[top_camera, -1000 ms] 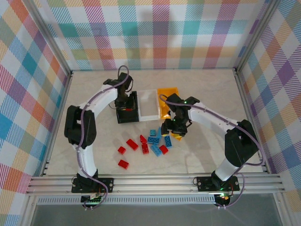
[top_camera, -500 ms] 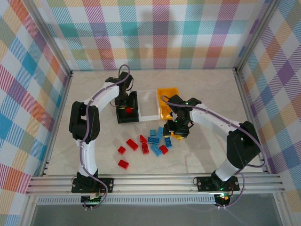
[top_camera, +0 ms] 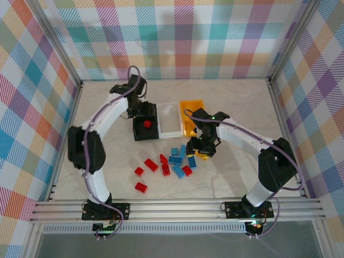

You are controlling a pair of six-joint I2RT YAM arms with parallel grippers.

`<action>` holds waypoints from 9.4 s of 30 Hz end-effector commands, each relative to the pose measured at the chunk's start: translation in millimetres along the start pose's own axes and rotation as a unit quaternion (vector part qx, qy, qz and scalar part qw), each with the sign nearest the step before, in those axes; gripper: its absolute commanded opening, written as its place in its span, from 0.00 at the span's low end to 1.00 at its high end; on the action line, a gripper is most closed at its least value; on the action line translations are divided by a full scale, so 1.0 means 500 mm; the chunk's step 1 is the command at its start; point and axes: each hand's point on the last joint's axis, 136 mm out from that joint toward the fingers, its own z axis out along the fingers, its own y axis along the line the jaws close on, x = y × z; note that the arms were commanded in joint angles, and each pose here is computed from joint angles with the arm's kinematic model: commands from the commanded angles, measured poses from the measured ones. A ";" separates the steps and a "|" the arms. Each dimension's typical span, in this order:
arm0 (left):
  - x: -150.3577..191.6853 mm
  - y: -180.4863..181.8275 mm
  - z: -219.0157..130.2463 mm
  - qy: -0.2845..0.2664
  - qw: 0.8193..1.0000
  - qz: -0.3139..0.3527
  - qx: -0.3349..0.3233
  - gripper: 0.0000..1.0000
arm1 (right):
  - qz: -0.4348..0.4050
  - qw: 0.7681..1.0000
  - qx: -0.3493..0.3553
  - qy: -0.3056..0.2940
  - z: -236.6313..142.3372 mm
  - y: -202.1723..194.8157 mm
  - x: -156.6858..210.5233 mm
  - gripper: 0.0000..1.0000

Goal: Sort the legos into containers by color

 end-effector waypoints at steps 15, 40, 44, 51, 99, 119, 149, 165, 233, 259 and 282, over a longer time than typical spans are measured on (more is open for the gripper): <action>0.498 0.062 -0.042 0.115 0.988 -0.105 0.019 0.69 | -0.048 0.998 0.017 0.028 0.055 0.044 0.032 0.61; 0.498 0.056 0.055 0.209 0.974 0.080 -0.042 0.71 | -0.042 0.998 0.035 0.019 0.060 0.031 0.059 0.62; 0.504 0.052 0.070 0.225 0.970 0.086 -0.034 0.71 | -0.044 0.998 0.041 0.018 0.059 0.028 0.058 0.63; 0.517 0.069 0.089 0.241 0.965 0.086 -0.056 0.68 | -0.047 0.997 0.048 0.023 0.065 0.023 0.058 0.63; 0.069 -0.011 0.096 0.108 0.994 0.017 -0.021 0.34 | -0.076 0.994 0.077 -0.009 0.007 0.024 0.035 0.64; 0.092 0.010 0.021 0.098 0.995 0.011 0.005 0.70 | -0.081 0.995 0.063 0.005 0.007 0.051 0.026 0.65; 0.602 0.018 -0.028 0.238 0.968 0.065 -0.032 0.90 | -0.020 0.998 0.061 -0.009 -0.004 -0.026 0.104 0.81; 0.646 0.035 0.051 0.279 0.950 0.097 -0.100 0.88 | -0.002 0.997 0.068 -0.022 -0.011 -0.049 0.118 0.82; 0.107 -0.010 0.043 0.136 0.989 0.039 -0.046 0.48 | -0.035 0.994 0.099 -0.040 -0.034 -0.053 0.094 0.83; 0.054 0.004 0.088 0.144 0.988 0.019 -0.054 0.72 | -0.073 0.993 0.090 -0.011 0.024 -0.022 0.062 0.74; 0.192 0.020 -0.103 0.117 0.993 -0.016 0.000 0.77 | -0.093 0.987 0.130 0.005 0.148 -0.022 -0.039 0.63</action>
